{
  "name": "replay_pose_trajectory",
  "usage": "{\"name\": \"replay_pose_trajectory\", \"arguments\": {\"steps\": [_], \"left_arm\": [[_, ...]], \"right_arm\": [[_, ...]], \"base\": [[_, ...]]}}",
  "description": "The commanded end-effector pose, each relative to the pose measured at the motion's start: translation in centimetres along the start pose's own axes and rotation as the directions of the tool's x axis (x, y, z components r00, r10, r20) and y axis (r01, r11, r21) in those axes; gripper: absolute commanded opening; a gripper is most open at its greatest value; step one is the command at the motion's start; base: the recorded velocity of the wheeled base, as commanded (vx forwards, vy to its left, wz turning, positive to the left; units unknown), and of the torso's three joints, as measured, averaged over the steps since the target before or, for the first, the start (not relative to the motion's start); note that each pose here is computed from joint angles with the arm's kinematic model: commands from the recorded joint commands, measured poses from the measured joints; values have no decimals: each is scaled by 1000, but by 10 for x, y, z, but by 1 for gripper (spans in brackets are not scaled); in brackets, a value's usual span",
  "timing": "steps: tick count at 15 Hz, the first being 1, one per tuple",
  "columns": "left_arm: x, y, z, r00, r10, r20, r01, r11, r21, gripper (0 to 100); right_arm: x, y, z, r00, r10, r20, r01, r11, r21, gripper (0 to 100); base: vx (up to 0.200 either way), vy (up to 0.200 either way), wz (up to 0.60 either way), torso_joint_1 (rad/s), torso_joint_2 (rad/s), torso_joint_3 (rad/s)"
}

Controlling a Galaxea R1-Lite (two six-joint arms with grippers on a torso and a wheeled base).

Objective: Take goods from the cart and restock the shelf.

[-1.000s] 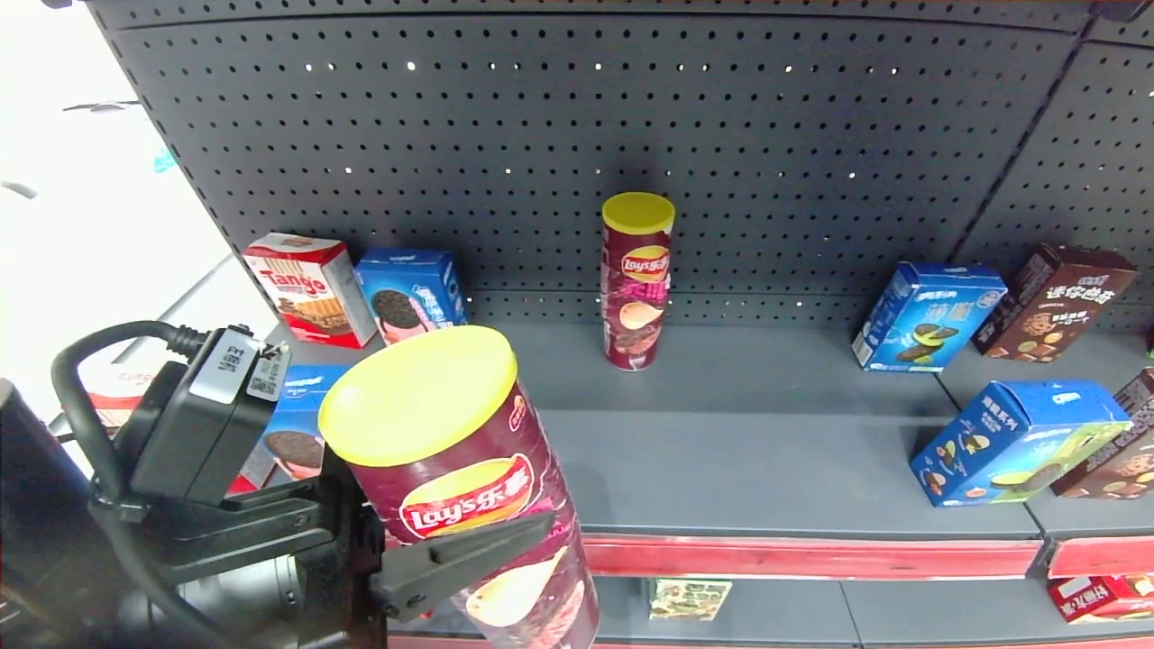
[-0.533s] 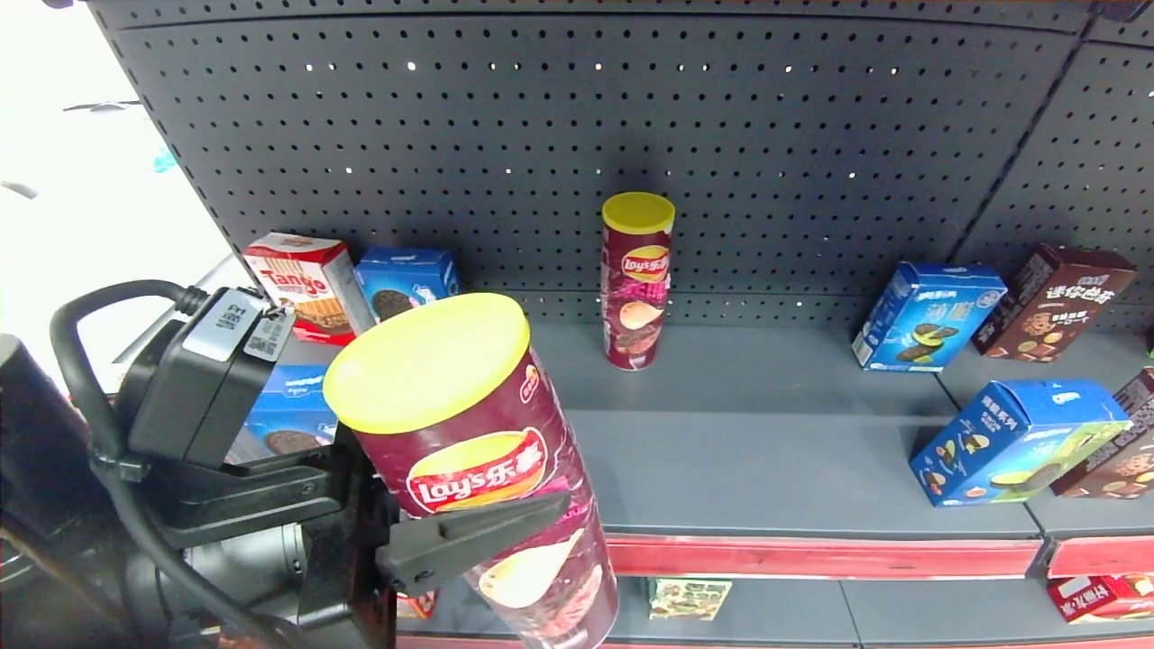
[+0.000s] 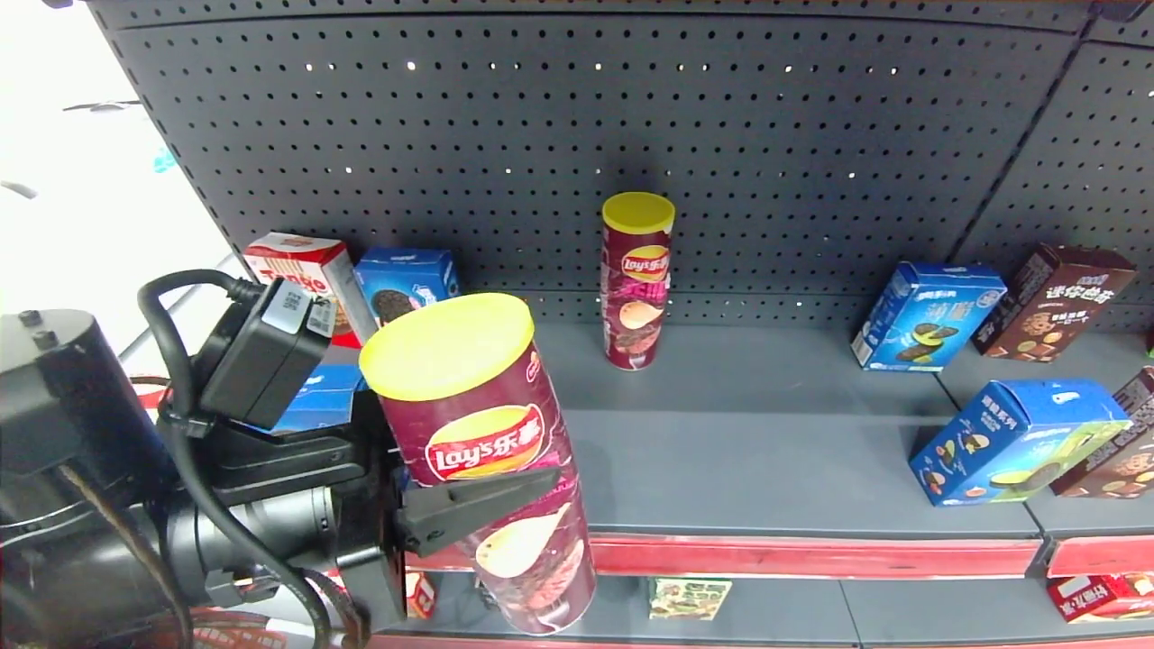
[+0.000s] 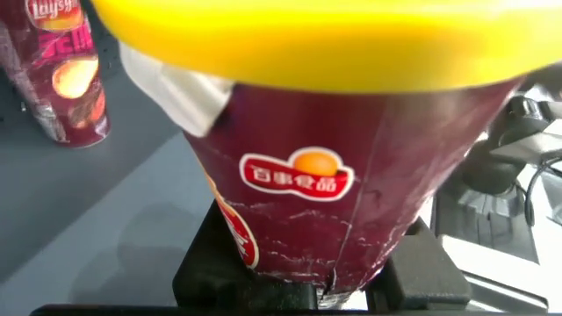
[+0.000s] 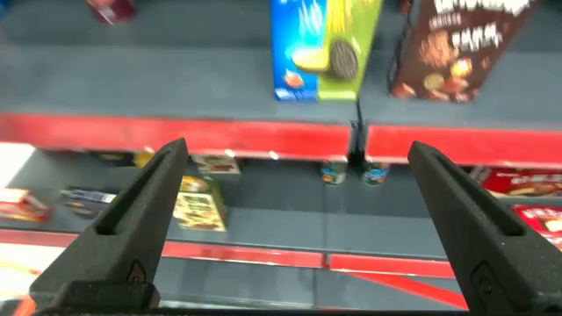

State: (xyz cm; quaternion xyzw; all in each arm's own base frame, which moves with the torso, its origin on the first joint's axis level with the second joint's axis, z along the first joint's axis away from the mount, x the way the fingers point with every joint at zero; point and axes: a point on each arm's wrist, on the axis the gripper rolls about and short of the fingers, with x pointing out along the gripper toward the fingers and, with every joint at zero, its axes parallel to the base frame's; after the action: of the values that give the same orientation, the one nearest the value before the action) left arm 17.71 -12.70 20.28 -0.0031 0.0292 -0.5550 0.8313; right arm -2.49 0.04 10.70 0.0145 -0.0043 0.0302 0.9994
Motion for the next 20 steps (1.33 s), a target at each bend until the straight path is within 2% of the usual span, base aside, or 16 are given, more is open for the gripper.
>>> {"name": "replay_pose_trajectory", "arguments": {"steps": [1,3,4,5,7,9,12,13,14,16,20], "left_arm": [[2,6,11,1000,21,6,-21,1000,13,0],[3,7,14,1000,22,-9,-22,1000,22,0],[3,7,12,1000,22,-21,-22,999,25,0],[6,10,8,999,25,-34,-24,999,29,0],[12,15,15,999,28,-17,-28,999,45,0],[17,19,19,1000,30,-8,-30,998,51,0],[23,23,20,1000,30,-7,-30,998,52,0],[26,26,18,999,39,-12,-39,998,48,0],[28,27,19,999,38,-9,-37,998,51,0],[27,27,17,999,38,-17,-37,998,46,0],[27,27,17,999,39,-17,-38,998,46,0]], "right_arm": [[34,2,71,986,111,-123,-106,993,45,100],[56,6,106,978,163,-130,-158,986,47,100],[65,9,120,964,228,-134,-222,974,52,100],[81,15,128,933,318,-171,-312,948,62,100],[105,29,132,879,414,-235,-417,908,38,100],[118,38,132,848,467,-250,-473,880,41,100],[142,49,132,834,484,-264,-492,870,38,100],[153,54,138,806,540,-243,-550,834,29,100],[161,58,141,798,549,-249,-564,825,13,100],[182,68,145,788,554,-269,-580,814,-20,100],[218,86,154,759,598,-256,-635,768,-86,100]], "base": [[0,0,0,0,0,0],[0,0,0,0,0,0],[0,0,0,0,0,0],[0,0,0,0,0,0],[0,0,0,0,0,0],[0,0,0,0,0,0],[0,0,0,0,0,0],[0,0,0,0,0,0],[0,0,0,0,0,0],[0,0,0,0,0,0],[0,0,0,0,0,0]]}}
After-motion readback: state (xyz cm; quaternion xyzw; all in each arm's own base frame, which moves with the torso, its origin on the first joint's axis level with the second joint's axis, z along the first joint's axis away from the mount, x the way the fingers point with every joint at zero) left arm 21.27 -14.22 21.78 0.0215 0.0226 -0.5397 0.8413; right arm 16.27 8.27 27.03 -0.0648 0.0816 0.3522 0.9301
